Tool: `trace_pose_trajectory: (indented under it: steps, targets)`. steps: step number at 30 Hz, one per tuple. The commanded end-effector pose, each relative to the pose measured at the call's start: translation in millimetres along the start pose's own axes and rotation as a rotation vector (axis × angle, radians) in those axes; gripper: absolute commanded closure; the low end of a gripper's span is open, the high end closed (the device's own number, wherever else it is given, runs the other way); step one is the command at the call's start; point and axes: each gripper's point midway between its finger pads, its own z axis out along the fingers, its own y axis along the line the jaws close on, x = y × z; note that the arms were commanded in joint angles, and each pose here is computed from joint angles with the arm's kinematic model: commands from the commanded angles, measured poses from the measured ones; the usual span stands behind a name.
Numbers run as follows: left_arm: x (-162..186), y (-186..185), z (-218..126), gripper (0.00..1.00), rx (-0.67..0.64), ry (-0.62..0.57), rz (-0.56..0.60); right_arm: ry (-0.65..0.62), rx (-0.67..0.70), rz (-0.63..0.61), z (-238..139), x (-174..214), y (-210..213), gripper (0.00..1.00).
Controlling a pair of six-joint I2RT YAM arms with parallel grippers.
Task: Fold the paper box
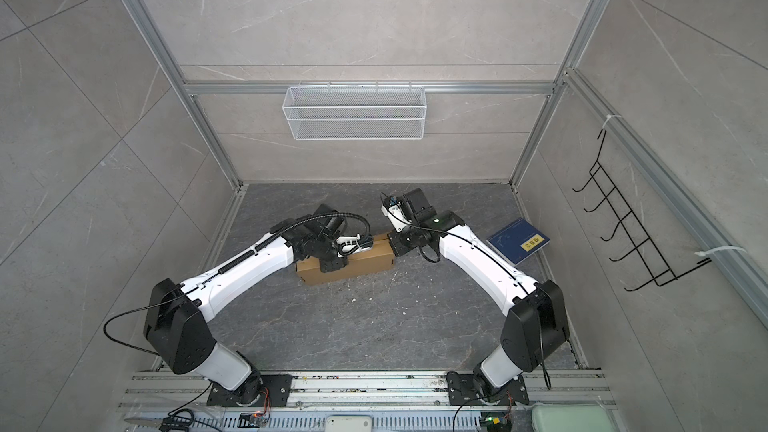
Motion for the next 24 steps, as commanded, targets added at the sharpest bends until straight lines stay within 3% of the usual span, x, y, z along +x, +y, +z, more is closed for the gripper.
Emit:
trace_pose_trajectory:
  steps: [1,14,24]
  targets:
    - [11,-7,27,0.57,0.058,0.026,-0.040,-0.038,-0.088,0.080,-10,-13,20,0.97]
    - [9,-9,28,0.57,0.071,0.020,-0.047,-0.028,-0.060,0.169,0,-5,22,0.98]
    - [10,-8,28,0.55,0.066,0.024,-0.049,-0.004,-0.018,0.167,11,6,14,1.00]
